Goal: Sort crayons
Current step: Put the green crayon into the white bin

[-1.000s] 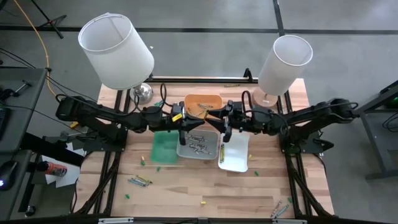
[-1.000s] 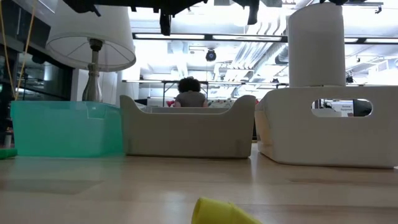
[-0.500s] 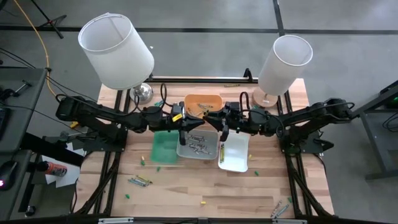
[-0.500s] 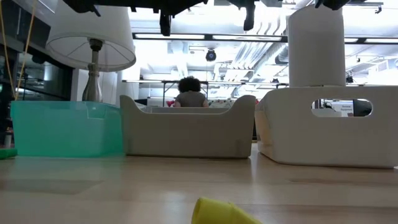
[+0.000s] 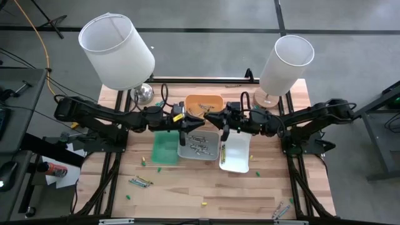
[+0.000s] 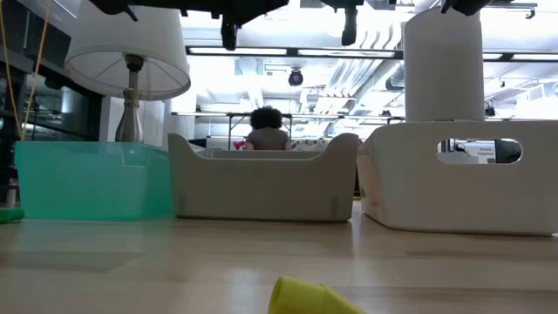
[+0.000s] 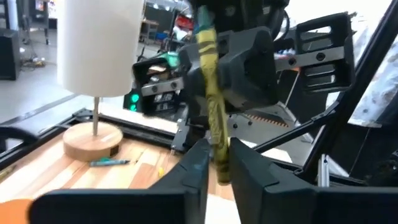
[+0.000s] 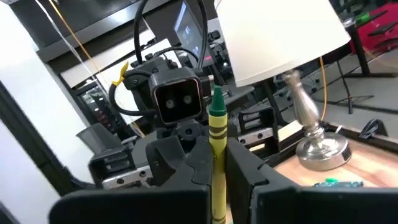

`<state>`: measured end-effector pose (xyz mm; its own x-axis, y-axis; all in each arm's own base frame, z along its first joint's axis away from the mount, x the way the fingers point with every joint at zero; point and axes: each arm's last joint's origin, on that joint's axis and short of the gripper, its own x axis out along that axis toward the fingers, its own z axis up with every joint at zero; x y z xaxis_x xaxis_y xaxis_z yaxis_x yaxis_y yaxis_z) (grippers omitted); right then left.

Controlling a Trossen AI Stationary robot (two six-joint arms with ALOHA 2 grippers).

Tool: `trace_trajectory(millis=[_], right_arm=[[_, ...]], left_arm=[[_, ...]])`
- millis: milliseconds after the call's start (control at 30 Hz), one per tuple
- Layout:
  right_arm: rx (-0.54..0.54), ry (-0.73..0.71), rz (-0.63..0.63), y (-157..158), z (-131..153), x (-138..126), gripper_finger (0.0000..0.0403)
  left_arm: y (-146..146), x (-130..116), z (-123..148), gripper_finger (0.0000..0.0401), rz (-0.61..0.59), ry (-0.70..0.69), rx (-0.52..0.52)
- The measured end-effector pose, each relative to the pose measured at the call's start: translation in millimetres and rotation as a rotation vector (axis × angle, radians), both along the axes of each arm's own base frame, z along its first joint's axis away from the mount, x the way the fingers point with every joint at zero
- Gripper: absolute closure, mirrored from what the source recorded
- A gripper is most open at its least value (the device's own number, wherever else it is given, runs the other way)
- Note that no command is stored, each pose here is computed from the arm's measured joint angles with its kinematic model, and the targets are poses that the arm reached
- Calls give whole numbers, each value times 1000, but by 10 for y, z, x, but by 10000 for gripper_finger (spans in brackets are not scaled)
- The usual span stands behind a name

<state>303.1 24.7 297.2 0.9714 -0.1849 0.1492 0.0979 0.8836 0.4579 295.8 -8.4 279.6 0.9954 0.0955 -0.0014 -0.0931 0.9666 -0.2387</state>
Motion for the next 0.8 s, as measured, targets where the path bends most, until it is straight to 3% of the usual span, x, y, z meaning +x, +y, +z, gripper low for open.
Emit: trace_trajectory(millis=[167,367,567,800], right_arm=[[-55,-11,-21,-57,139,-118,399],[-80,129,-26,-118,247,-396,399],[-15,282,6,-40,245,-678,400],[131,477,6,259,-11,-728,400]], left_arm=[[92,-290,118,302,40,137,39],[137,-835,265,274,126,295,57],[109,-1232,216,272,200,167,6],[87,-1405,-42,272,233,81,-113]])
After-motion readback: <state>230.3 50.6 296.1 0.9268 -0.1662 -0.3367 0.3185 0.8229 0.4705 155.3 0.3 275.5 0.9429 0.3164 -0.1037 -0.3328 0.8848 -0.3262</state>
